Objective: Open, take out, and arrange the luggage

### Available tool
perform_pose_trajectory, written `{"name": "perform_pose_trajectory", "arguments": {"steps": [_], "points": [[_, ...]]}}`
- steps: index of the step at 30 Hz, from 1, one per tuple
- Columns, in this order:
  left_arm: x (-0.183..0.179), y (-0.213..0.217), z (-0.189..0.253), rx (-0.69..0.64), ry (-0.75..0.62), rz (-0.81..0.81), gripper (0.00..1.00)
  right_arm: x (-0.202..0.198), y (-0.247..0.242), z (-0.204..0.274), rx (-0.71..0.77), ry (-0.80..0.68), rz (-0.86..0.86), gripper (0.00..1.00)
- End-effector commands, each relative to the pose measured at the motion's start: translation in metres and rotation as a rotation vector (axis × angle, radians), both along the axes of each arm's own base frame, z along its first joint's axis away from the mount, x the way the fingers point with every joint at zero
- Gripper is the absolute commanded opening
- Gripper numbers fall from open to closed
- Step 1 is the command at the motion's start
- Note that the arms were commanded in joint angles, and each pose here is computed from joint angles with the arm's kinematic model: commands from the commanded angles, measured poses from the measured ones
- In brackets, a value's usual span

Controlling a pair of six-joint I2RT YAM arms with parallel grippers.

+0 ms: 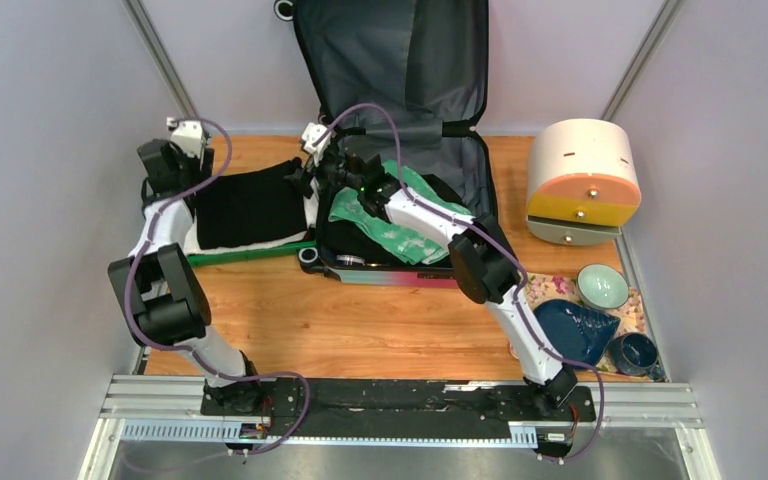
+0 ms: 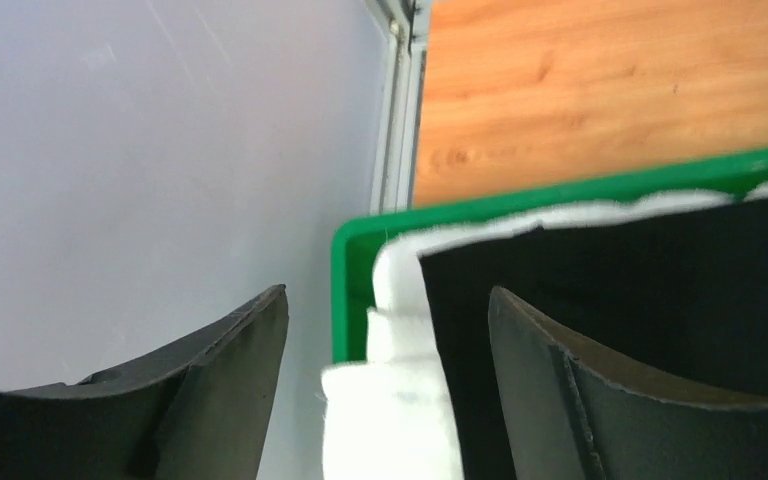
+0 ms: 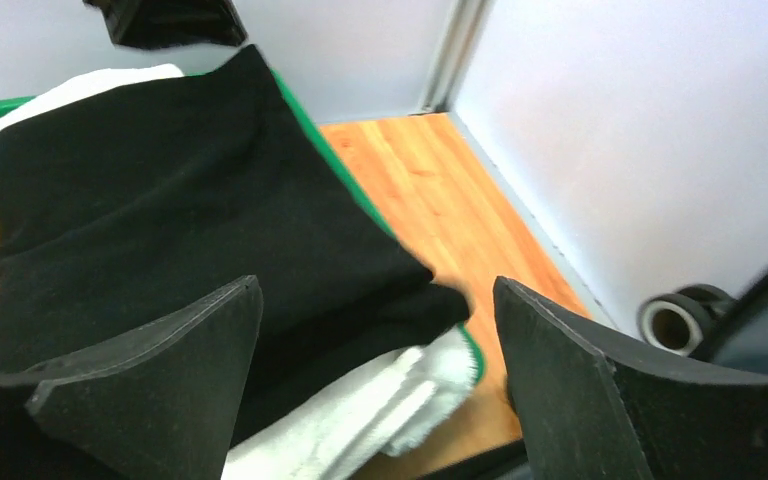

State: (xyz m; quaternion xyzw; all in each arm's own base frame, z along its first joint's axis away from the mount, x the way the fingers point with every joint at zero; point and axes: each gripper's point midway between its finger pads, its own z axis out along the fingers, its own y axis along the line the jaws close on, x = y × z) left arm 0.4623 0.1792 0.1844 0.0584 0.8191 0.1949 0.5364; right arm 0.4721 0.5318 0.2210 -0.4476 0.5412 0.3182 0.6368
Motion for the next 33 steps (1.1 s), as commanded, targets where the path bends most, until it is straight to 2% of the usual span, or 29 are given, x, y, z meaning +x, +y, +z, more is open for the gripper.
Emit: {"name": "perform_pose_trajectory", "arguments": {"steps": [1,2,3,4,6,7,8,9,11,12,14,15,17,19,20,22,26,27,29,31,33], "points": [[0.016,-0.003,0.046,-0.059,0.065,-0.059,0.81,0.018,-0.039,0.100,0.090,-0.075,-0.110,0.93],[0.025,0.001,0.081,-0.038,0.025,-0.058,0.81,0.017,-0.045,0.097,0.068,-0.058,-0.112,0.93],[0.027,0.000,0.089,-0.031,0.040,-0.074,0.81,0.015,-0.062,0.121,0.068,-0.082,-0.122,0.93],[0.024,-0.003,0.083,-0.055,0.094,-0.086,0.81,0.013,-0.071,0.112,0.024,-0.049,-0.126,0.94],[0.029,-0.021,0.112,-0.078,0.048,-0.183,0.81,0.013,-0.098,0.089,-0.068,0.033,-0.155,0.95],[0.024,-0.033,0.117,-0.106,0.051,-0.228,0.81,0.005,-0.113,0.103,-0.084,0.045,-0.157,0.95],[0.026,-0.052,0.124,-0.133,0.037,-0.288,0.80,0.002,-0.125,0.099,-0.113,0.080,-0.166,0.96],[0.021,-0.082,0.124,-0.204,0.051,-0.408,0.79,0.000,-0.147,0.074,-0.188,0.183,-0.189,0.96],[0.017,-0.124,0.127,-0.245,0.074,-0.527,0.77,-0.017,-0.174,0.075,-0.220,0.276,-0.193,0.93],[0.011,-0.164,0.119,-0.269,0.124,-0.616,0.76,-0.026,-0.199,0.053,-0.273,0.390,-0.217,0.92],[0.003,-0.209,0.109,-0.301,0.182,-0.719,0.75,-0.049,-0.223,0.052,-0.271,0.511,-0.220,0.89],[-0.006,-0.250,0.100,-0.340,0.229,-0.800,0.74,-0.062,-0.246,0.026,-0.324,0.623,-0.235,0.88],[-0.014,-0.285,0.085,-0.393,0.289,-0.858,0.72,-0.086,-0.264,0.024,-0.360,0.662,-0.205,0.82],[-0.024,-0.327,0.067,-0.450,0.362,-0.925,0.70,-0.113,-0.287,0.001,-0.446,0.745,-0.176,0.76],[-0.026,-0.340,0.061,-0.458,0.385,-0.944,0.69,-0.123,-0.297,-0.002,-0.497,0.708,-0.149,0.73],[-0.033,-0.368,0.048,-0.472,0.432,-0.991,0.68,-0.140,-0.317,-0.017,-0.585,0.736,-0.165,0.68],[-0.039,-0.392,0.036,-0.485,0.458,-1.034,0.68,-0.176,-0.346,-0.042,-0.719,0.720,-0.119,0.66],[-0.040,-0.396,0.035,-0.506,0.460,-1.039,0.68,-0.175,-0.351,-0.038,-0.738,0.632,-0.108,0.67],[-0.041,-0.399,0.034,-0.527,0.471,-1.041,0.68,-0.183,-0.361,-0.048,-0.793,0.554,-0.066,0.71],[-0.040,-0.401,0.031,-0.546,0.481,-1.035,0.68,-0.169,-0.365,-0.041,-0.812,0.365,-0.044,0.75],[-0.039,-0.400,0.030,-0.547,0.483,-1.025,0.68,-0.155,-0.365,-0.045,-0.817,0.260,-0.050,0.76]]}}
